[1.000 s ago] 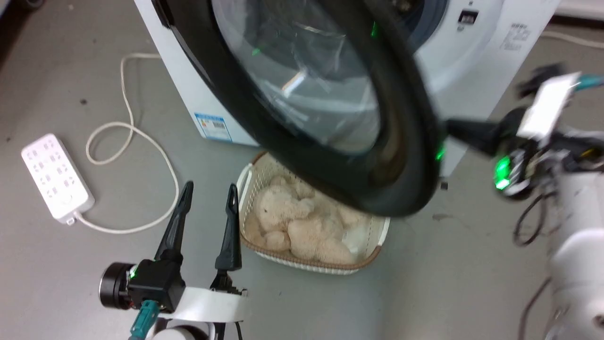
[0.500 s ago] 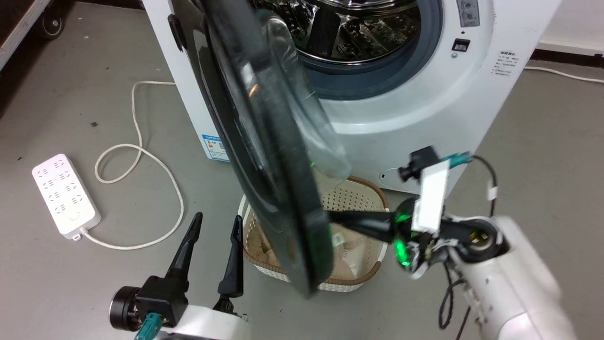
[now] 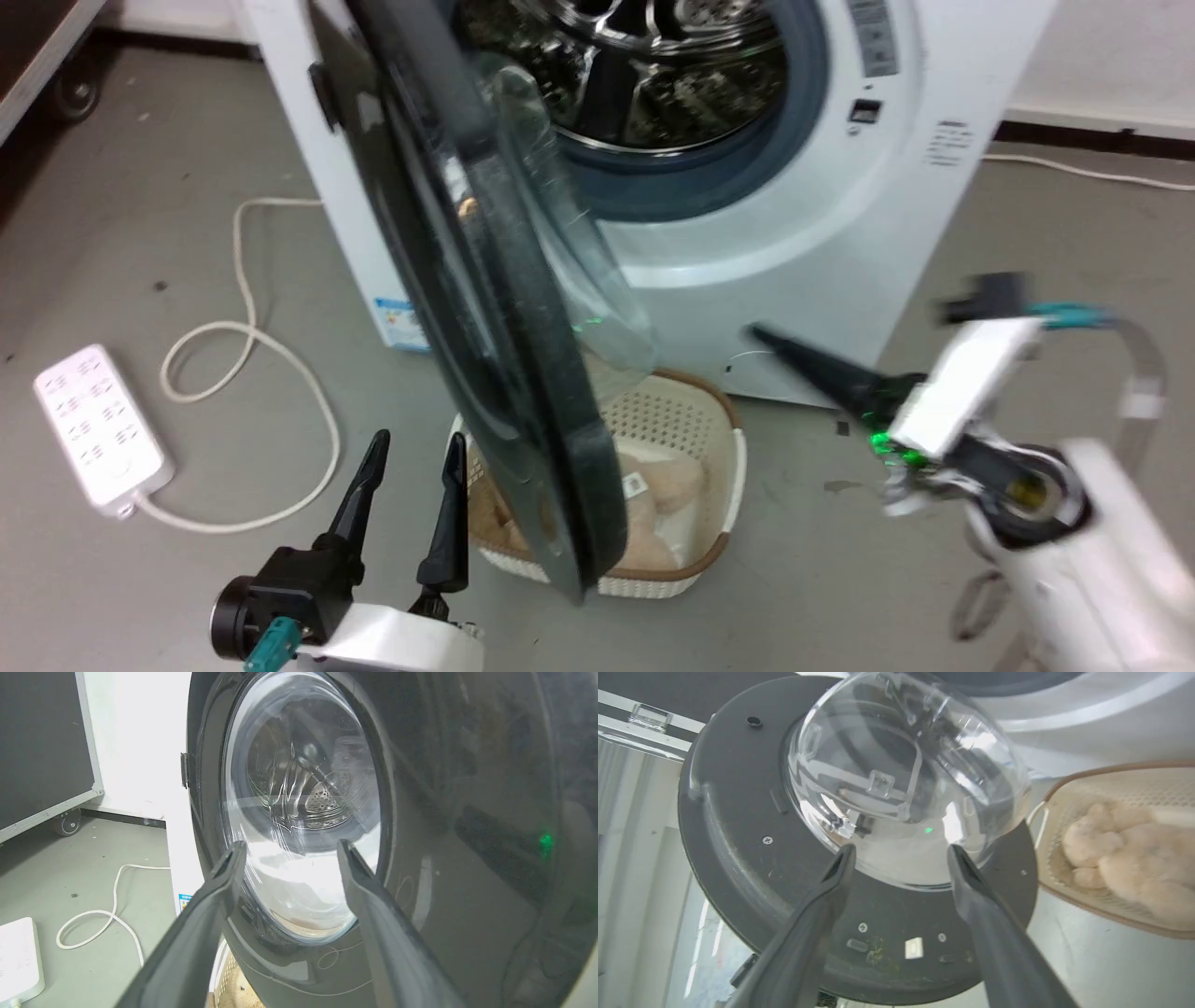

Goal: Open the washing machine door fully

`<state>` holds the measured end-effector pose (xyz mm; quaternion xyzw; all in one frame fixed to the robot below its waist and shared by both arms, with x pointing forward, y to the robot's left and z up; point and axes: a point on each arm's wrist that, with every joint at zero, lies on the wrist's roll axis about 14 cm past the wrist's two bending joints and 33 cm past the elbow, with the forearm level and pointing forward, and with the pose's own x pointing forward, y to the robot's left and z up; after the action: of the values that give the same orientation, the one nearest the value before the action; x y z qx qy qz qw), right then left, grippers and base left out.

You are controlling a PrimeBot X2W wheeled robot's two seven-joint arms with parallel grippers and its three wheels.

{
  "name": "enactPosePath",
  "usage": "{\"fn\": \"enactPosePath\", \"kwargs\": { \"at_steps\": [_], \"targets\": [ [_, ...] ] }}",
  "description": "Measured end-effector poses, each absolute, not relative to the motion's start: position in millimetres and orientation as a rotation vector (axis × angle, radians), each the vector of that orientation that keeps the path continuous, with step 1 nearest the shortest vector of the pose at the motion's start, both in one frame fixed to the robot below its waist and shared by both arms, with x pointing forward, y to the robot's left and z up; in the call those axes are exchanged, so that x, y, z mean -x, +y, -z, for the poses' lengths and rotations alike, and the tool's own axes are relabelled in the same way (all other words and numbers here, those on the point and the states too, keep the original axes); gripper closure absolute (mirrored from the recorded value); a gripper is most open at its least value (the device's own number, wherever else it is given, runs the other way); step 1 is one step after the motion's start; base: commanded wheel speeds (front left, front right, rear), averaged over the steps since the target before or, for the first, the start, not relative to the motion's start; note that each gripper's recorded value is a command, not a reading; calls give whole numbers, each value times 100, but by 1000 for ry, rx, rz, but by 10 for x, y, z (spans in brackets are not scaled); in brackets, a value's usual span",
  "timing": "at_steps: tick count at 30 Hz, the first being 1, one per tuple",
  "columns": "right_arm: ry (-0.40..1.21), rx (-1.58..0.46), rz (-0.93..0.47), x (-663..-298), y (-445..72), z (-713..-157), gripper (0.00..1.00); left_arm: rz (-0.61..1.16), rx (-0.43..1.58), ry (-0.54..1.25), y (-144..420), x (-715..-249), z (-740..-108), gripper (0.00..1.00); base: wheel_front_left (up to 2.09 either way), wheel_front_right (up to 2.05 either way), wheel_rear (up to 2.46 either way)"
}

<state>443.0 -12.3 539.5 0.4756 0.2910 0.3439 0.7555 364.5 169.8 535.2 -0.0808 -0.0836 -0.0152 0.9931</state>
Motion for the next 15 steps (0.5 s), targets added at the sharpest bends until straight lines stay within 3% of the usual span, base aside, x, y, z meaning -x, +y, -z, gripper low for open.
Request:
{"fn": "enactPosePath", "kwargs": {
  "at_steps": [4,8,15],
  "targets": [
    [301,-765,-561,-4543,-794,-5628,0,58,178,-172,1636,-3662,-5369,0,0,0,0],
    [-3,-427,-410,-4415,-1388,-5886,0,82,202,-188,1588,-3665,-5422,0,0,0,0],
    [-242,-122,-198,-3936,-1954,-5947,0,108,212,-191,1531,-3656,-5439,0,0,0,0]
  ]
}}
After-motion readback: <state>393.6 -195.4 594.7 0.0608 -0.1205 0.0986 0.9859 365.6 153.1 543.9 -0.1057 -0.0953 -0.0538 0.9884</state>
